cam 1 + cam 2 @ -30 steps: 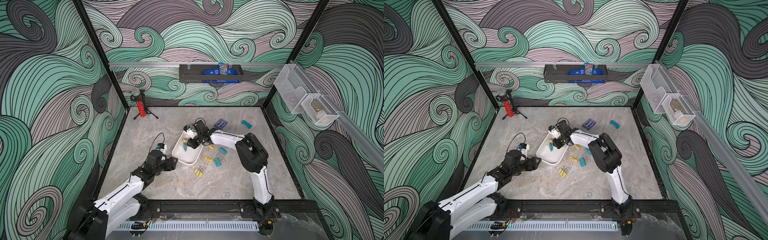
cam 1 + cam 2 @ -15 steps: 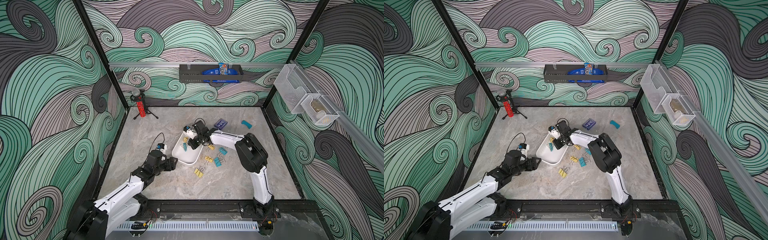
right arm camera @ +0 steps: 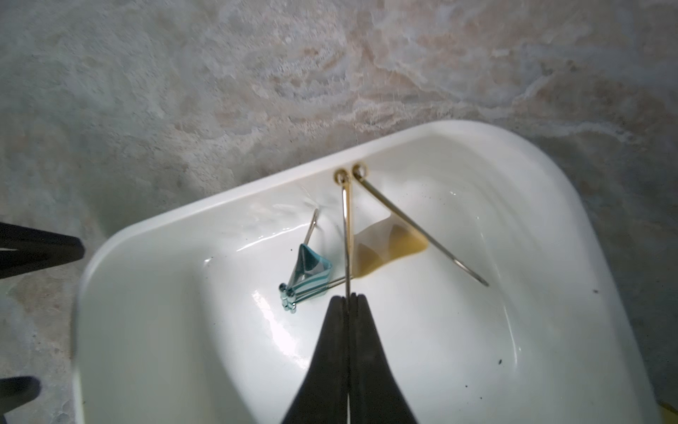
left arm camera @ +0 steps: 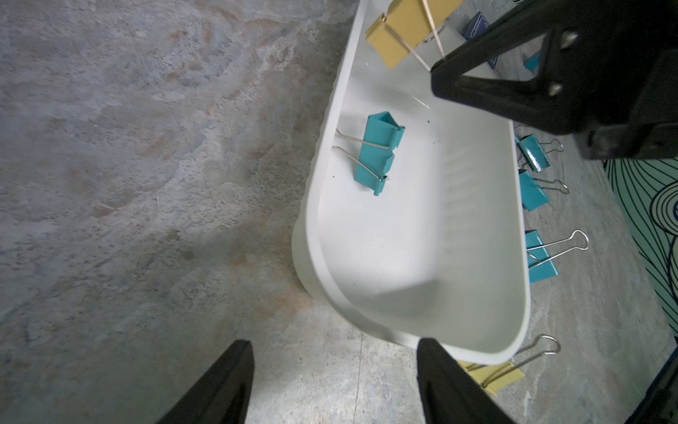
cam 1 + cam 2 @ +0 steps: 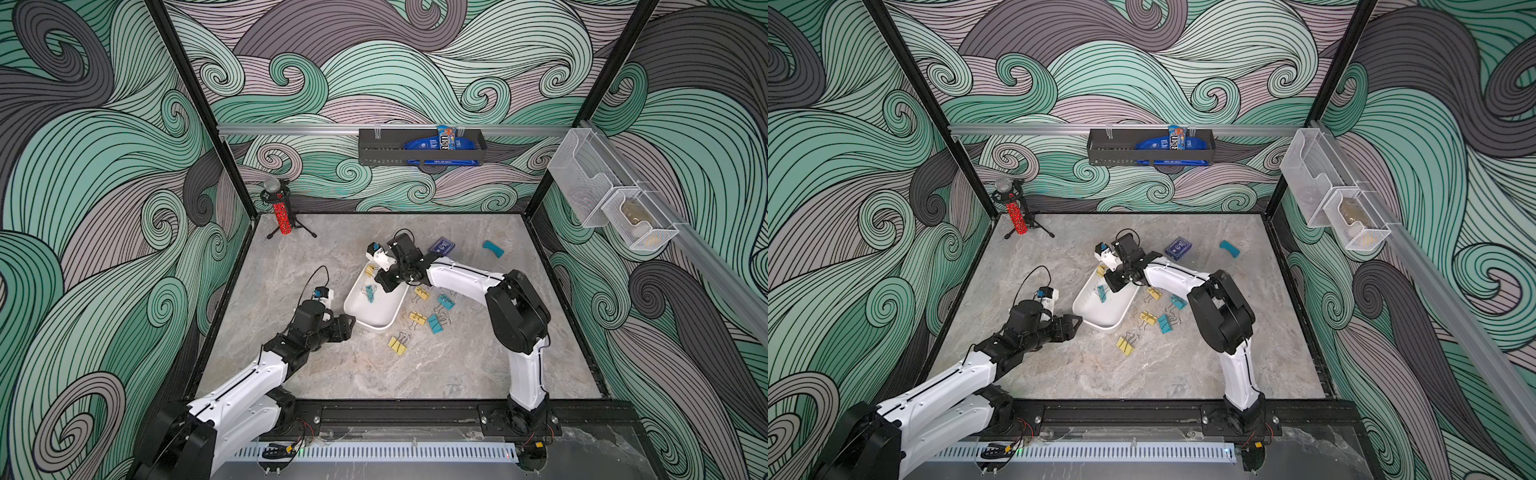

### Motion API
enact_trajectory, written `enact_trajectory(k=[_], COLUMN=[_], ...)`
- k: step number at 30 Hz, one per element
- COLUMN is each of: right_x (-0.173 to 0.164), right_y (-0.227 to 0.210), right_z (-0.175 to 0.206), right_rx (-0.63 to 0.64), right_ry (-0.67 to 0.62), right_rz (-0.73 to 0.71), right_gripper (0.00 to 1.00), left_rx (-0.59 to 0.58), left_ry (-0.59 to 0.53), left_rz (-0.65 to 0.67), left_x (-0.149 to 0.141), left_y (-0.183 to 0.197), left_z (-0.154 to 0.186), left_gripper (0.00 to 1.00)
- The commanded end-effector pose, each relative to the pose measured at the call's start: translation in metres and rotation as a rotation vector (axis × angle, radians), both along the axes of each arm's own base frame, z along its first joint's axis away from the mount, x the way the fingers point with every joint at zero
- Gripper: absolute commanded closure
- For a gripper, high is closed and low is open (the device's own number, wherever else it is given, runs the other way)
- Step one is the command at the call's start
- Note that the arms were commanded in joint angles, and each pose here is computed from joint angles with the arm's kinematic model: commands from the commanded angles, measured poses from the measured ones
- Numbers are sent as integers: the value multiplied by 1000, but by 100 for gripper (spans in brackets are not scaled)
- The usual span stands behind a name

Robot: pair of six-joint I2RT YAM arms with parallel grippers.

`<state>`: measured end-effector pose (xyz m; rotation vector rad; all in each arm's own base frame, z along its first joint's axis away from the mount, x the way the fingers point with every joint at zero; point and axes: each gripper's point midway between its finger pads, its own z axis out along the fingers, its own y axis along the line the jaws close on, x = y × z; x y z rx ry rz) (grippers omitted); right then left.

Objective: Take out the binder clips from the storage box
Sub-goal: Pick up the binder clip from the storage box, then place the binder clip at the center of the board.

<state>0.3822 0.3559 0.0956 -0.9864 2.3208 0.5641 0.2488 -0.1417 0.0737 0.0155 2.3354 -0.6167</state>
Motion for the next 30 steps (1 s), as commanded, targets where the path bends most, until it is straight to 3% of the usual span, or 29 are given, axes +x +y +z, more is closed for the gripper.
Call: enact_trajectory(k=[1, 10, 14, 23, 30], right_x=[-4, -38, -71, -107, -126], right_y=[-10, -57, -72, -128, -131], right_z=[40, 84, 93, 98, 75], right_rx=[59, 176, 289, 408, 448], right_ry=[-42, -11, 80, 137, 271], right_rz=[-12, -78, -64, -195, -224], right_gripper=[98, 97, 97, 99, 100], left_rx=[18, 3, 2, -4, -6], left_ry=[-19, -30, -30, -36, -31], left_rz=[-3, -14, -19, -22, -25], left_x=[1, 2, 2, 2, 2], left_y=[1, -2, -3, -4, -4], left_z=[3, 8, 10, 10, 8], left_gripper=[27, 27, 27, 27, 27])
